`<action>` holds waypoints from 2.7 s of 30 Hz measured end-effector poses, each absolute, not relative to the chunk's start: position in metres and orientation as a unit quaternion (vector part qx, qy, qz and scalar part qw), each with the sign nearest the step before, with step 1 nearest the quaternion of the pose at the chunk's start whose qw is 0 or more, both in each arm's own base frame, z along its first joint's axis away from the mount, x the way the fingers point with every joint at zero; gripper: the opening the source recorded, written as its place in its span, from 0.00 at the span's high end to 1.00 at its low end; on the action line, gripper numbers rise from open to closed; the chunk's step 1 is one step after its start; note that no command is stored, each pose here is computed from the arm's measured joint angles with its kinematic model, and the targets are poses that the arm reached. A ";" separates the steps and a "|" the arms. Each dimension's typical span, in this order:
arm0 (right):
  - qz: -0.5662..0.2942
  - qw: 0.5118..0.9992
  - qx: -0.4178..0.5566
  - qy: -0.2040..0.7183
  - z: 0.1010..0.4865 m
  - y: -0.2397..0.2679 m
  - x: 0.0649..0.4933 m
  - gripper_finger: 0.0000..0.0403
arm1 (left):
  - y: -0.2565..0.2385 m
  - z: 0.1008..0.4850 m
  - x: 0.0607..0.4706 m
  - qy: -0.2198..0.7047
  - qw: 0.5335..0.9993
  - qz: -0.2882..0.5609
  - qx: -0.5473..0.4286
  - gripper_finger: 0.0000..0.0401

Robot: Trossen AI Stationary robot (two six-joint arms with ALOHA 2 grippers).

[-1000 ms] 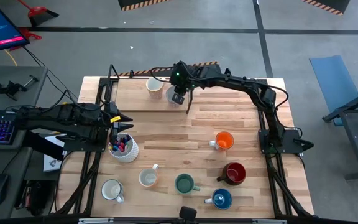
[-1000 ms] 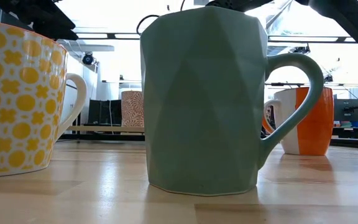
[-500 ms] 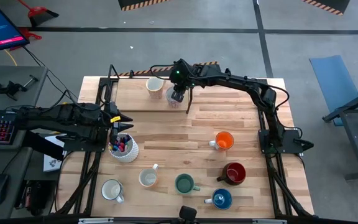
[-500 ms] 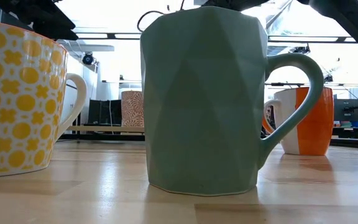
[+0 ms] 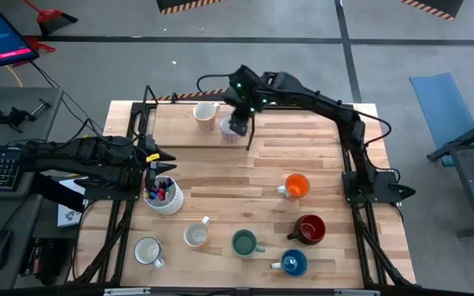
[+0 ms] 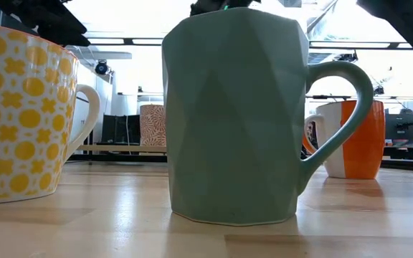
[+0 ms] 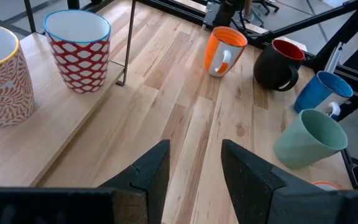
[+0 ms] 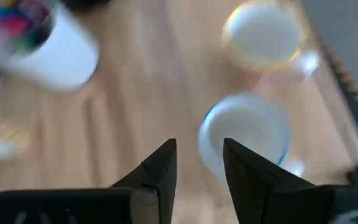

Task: Place coffee mugs
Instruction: Put the yellow patterned mug on the shelf

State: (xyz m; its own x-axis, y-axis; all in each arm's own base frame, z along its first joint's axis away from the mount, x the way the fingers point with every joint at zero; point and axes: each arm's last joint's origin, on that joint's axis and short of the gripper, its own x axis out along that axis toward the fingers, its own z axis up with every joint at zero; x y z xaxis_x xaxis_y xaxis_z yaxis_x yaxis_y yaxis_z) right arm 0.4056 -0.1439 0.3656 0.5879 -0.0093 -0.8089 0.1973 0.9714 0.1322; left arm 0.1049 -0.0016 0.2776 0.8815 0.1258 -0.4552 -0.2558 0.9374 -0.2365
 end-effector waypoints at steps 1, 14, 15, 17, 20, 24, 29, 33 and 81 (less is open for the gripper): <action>-0.048 0.876 0.104 0.468 0.369 -0.136 0.402 0.73 | -0.002 0.278 0.105 0.222 0.959 0.099 -0.146 0.67; -0.014 0.785 0.058 0.617 0.381 -0.034 0.332 0.73 | -0.002 0.278 0.105 0.223 0.959 0.100 -0.146 0.67; -0.020 0.785 0.061 0.616 0.383 -0.028 0.324 0.73 | -0.002 0.278 0.105 0.222 0.959 0.100 -0.147 0.67; -0.025 0.789 0.073 0.609 0.388 -0.015 0.303 0.73 | -0.002 0.278 0.105 0.220 0.959 0.099 -0.147 0.67; -0.053 0.805 0.098 0.583 0.392 0.002 0.275 0.73 | -0.002 0.279 0.108 0.210 0.956 0.104 -0.175 0.67; -0.090 0.836 0.110 0.530 0.384 0.018 0.247 0.73 | -0.004 0.286 0.121 0.166 0.944 0.091 -0.271 0.67; -0.107 0.863 0.124 0.478 0.362 0.026 0.223 0.73 | -0.022 0.307 0.145 0.095 0.934 -0.054 -0.340 0.67; -0.105 0.867 0.137 0.468 0.343 0.027 0.210 0.73 | -0.048 0.327 0.162 0.114 0.919 -0.148 -0.346 0.68; -0.051 0.856 0.141 0.495 0.285 0.041 0.206 0.73 | -0.191 0.233 0.248 0.553 0.754 0.258 -0.243 0.73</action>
State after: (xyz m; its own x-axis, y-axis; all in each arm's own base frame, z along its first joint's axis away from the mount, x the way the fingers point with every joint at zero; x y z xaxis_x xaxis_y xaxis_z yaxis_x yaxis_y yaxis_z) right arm 0.2057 0.0410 0.2846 0.5041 0.0511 -0.8621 0.2272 0.9552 0.1895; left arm 0.2479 -0.1914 0.2327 0.2559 0.1211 -0.9591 -0.6575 0.7491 -0.0809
